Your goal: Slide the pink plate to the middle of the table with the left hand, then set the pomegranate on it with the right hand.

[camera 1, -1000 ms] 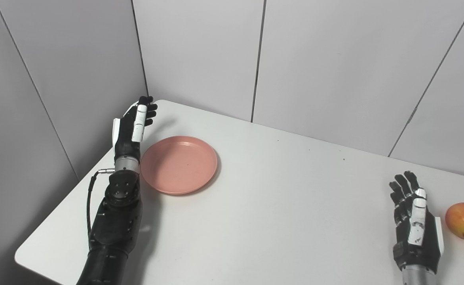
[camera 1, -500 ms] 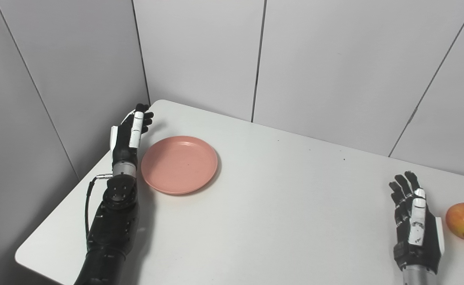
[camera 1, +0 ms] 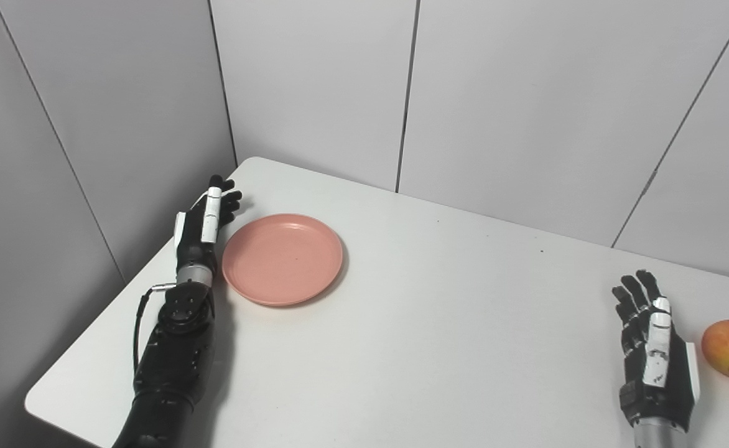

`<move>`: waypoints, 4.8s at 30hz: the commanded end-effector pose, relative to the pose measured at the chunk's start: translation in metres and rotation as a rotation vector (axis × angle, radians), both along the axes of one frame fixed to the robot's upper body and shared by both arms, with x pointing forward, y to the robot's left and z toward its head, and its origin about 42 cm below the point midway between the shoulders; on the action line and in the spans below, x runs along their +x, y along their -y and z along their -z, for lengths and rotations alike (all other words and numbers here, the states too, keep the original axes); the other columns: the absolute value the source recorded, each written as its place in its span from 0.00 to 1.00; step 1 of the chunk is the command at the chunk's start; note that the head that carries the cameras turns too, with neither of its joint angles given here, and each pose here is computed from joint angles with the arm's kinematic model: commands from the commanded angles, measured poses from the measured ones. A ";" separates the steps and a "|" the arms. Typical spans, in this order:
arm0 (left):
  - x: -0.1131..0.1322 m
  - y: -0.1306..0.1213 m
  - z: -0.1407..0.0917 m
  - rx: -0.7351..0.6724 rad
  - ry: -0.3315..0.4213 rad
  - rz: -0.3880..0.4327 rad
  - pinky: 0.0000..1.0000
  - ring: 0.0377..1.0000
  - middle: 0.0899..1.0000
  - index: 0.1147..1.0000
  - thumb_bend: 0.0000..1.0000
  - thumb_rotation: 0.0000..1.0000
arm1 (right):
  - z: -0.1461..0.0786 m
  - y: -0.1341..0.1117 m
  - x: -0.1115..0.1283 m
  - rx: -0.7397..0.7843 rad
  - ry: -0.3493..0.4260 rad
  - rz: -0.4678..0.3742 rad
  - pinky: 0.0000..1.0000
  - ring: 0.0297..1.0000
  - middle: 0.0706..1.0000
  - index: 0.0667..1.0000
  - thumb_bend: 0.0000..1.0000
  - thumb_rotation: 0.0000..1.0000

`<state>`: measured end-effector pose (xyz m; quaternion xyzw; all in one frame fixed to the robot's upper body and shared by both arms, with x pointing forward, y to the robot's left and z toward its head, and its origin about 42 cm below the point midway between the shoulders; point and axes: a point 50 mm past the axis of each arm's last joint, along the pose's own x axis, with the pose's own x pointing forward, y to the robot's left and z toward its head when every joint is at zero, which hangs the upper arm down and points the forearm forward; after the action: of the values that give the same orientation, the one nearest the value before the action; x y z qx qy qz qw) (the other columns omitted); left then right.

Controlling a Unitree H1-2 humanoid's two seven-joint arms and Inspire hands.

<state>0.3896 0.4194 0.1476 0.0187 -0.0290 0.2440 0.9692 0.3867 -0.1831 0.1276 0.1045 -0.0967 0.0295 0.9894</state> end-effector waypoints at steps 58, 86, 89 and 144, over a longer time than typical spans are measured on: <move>0.038 0.093 -0.028 -0.079 0.066 0.303 0.78 0.80 0.78 0.75 0.80 1.00 | 0.016 0.004 -0.009 0.001 -0.027 0.017 0.96 0.89 0.88 0.89 0.58 0.91; 0.044 0.163 -0.029 -0.078 0.021 0.424 0.76 0.78 0.76 0.75 0.78 1.00 | 0.012 -0.002 -0.011 -0.005 -0.036 0.015 0.95 0.89 0.87 0.88 0.57 0.95; 0.044 0.168 -0.027 -0.070 0.011 0.443 0.76 0.78 0.76 0.74 0.79 1.00 | 0.012 -0.003 -0.011 -0.002 -0.039 0.013 0.95 0.89 0.87 0.88 0.58 0.95; 0.020 0.232 -0.014 0.011 0.008 0.625 0.85 0.87 0.86 0.85 0.73 1.00 | -0.002 -0.051 -0.014 0.003 -0.017 -0.025 0.93 0.89 0.88 0.88 0.62 0.95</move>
<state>0.4073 0.2014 0.1482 0.0124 -0.0093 -0.0431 0.9990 0.3743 -0.1387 0.1299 0.0954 -0.0690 0.0354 0.9924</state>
